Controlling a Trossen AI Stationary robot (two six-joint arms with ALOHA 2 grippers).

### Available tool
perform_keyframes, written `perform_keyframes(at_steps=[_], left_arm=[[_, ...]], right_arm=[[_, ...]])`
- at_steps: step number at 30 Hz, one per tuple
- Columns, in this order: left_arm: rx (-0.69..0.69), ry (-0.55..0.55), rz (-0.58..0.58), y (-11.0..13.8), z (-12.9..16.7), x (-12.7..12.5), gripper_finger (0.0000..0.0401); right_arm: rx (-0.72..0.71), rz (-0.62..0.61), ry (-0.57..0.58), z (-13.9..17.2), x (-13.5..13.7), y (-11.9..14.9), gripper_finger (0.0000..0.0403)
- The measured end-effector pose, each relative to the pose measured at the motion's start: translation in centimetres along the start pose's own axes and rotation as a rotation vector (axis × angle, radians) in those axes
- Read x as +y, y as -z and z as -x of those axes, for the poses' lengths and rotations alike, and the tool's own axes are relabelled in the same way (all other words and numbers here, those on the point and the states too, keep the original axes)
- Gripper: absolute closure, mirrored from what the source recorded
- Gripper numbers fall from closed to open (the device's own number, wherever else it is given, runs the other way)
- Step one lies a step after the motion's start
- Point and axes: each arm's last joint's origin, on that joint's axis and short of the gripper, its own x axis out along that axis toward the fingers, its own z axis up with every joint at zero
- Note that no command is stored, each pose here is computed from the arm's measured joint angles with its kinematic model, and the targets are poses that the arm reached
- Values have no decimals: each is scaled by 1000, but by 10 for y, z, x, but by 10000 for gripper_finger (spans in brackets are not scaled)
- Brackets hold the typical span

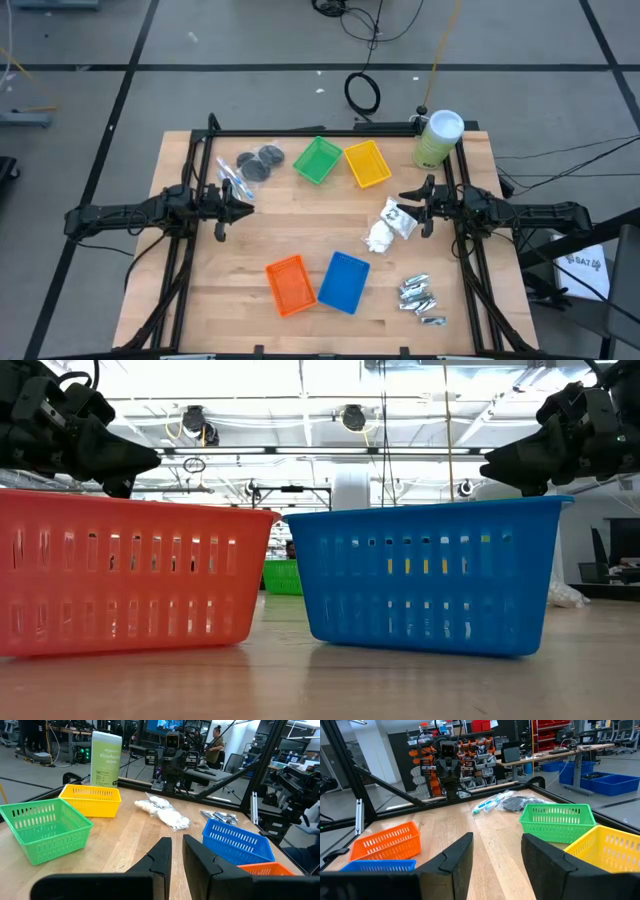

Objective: Pick & Place Travel size toiletries

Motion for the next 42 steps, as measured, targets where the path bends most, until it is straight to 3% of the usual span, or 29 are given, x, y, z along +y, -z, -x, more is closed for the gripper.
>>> perform_keyframes(at_steps=[12, 16, 21, 27, 42], left_arm=[[-1, 0, 0, 0, 0, 0, 357], [0, 1, 0, 0, 0, 0, 357], [0, 0, 0, 0, 0, 0, 357], [-1, 0, 0, 0, 0, 0, 357], [-1, 1, 0, 0, 0, 0, 357]], right_arm=[[-3, -2, 0, 0, 0, 0, 248], [-82, -19, -14, 0, 1, -8, 248], [-179, -139, -42, 2, 3, -18, 248], [-153, -250, -72, 1, 3, -16, 248], [-162, -182, 9, 1, 1, -15, 248]])
